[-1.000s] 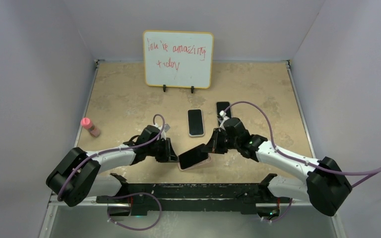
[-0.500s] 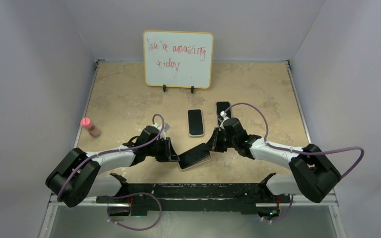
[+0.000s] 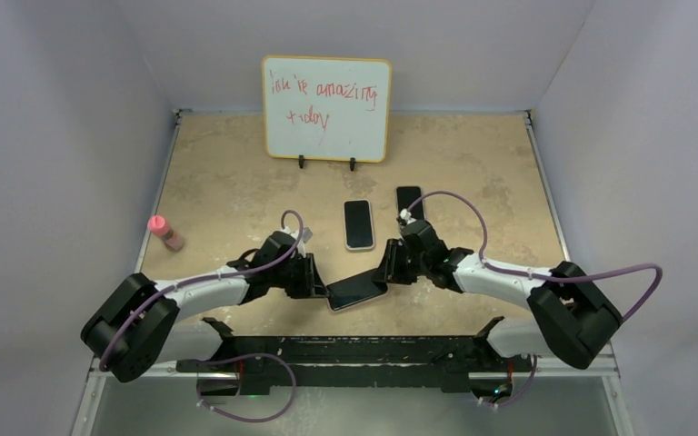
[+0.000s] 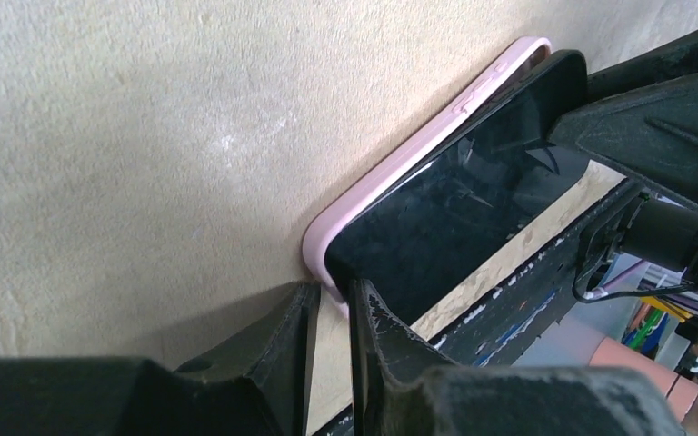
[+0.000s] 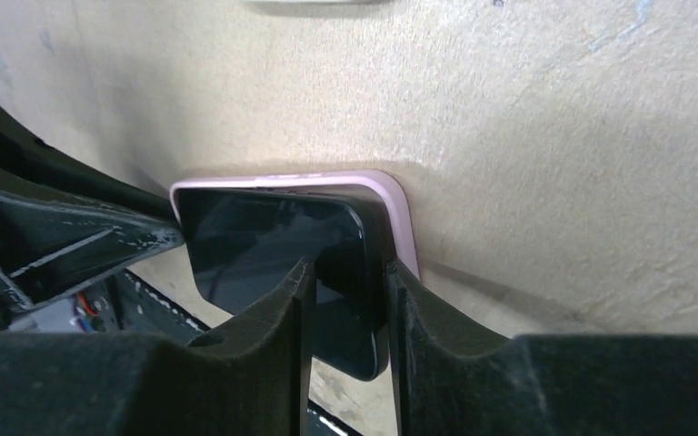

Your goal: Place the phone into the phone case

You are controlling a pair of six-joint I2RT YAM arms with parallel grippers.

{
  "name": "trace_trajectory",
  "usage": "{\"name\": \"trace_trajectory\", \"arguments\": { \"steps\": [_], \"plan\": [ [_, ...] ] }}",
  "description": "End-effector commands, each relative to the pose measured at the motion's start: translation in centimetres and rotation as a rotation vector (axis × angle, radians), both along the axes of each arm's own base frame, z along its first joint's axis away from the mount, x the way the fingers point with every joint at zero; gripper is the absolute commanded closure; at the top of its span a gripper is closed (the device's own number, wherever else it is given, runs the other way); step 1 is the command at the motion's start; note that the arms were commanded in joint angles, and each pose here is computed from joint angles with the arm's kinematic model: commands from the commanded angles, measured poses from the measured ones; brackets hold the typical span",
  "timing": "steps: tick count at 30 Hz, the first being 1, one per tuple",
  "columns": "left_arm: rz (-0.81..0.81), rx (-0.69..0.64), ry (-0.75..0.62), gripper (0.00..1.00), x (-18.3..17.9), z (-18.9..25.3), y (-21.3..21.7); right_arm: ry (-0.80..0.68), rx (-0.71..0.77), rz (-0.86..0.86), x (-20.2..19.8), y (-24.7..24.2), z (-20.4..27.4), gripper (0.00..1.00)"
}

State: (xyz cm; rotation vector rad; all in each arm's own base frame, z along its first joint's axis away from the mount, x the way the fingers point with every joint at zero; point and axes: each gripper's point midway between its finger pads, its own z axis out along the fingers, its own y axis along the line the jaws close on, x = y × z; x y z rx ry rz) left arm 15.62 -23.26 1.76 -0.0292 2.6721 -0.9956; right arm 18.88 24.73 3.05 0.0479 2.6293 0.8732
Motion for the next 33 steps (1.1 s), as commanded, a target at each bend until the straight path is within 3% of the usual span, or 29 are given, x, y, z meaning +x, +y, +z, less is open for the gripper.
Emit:
{"name": "trace_trajectory", "arguments": {
  "steps": [1,8,12,18,23,33],
  "plan": [
    [0.008,0.007,0.004,0.77,-0.1,1.5,-0.1,0.014,-0.146,0.008,-0.7,-2.3,-0.4,0.62],
    [0.029,0.076,-0.103,0.61,1.9,3.9,0.7,-0.004,-0.213,-0.038,0.3,-3.2,0.9,0.36],
    [-0.017,0.11,-0.158,0.55,3.4,3.8,0.0,0.016,-0.223,-0.029,0.0,-3.2,1.1,0.26],
    [-0.142,0.093,-0.177,0.55,4.8,3.5,-2.4,0.057,-0.171,-0.055,-1.2,-3.1,2.0,0.29],
    [-0.187,0.093,-0.148,0.55,4.7,2.1,-3.0,0.137,-0.066,-0.188,-2.2,-2.9,1.8,0.29],
    [-0.263,-0.014,-0.04,0.65,-0.1,0.9,-4.2,0.224,0.046,-0.315,-2.8,-2.2,0.9,0.28]
  ]
}}
